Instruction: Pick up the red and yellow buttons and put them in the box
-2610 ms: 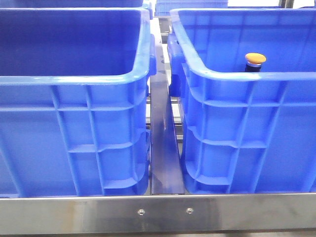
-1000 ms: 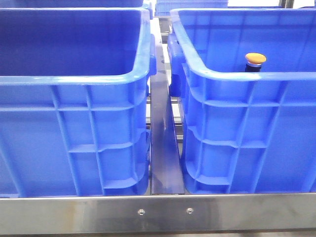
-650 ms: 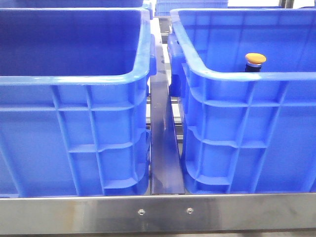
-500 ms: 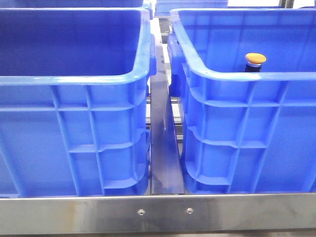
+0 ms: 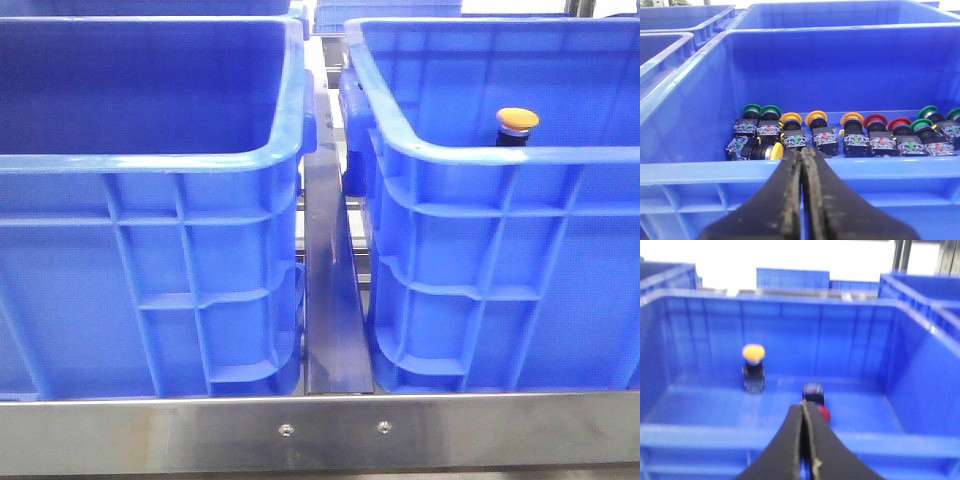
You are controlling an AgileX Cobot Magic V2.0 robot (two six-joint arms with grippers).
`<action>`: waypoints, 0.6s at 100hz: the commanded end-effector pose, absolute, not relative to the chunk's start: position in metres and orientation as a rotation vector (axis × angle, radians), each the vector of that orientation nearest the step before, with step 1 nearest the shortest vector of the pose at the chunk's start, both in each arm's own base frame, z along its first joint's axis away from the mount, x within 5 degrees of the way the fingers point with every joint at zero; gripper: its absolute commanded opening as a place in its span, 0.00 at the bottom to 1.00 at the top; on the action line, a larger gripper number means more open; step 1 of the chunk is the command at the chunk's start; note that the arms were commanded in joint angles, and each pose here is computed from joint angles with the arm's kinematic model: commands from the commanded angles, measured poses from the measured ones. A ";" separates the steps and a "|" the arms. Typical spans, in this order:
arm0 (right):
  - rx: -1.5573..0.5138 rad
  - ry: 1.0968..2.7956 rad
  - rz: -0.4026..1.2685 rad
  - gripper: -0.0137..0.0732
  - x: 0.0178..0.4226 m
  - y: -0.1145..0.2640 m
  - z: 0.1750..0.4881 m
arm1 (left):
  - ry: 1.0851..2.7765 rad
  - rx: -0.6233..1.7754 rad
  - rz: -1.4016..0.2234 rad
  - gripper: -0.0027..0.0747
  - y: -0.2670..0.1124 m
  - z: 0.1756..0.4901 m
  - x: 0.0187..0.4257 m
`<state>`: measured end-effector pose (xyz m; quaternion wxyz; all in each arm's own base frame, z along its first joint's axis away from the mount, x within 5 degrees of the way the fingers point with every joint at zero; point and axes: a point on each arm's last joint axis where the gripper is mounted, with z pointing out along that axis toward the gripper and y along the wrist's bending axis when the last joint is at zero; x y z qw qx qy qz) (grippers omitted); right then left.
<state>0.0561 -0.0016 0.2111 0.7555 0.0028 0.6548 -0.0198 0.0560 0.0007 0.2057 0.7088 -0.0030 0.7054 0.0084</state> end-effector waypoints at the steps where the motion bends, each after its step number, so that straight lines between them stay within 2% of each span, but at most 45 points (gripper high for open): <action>1: -0.002 1.317 -0.050 0.04 0.053 -0.001 0.218 | 1.475 -0.019 0.013 0.01 0.001 0.208 0.054; 60: 0.000 1.342 -0.050 0.04 0.053 -0.001 0.216 | 1.475 -0.019 0.013 0.01 0.001 0.208 0.054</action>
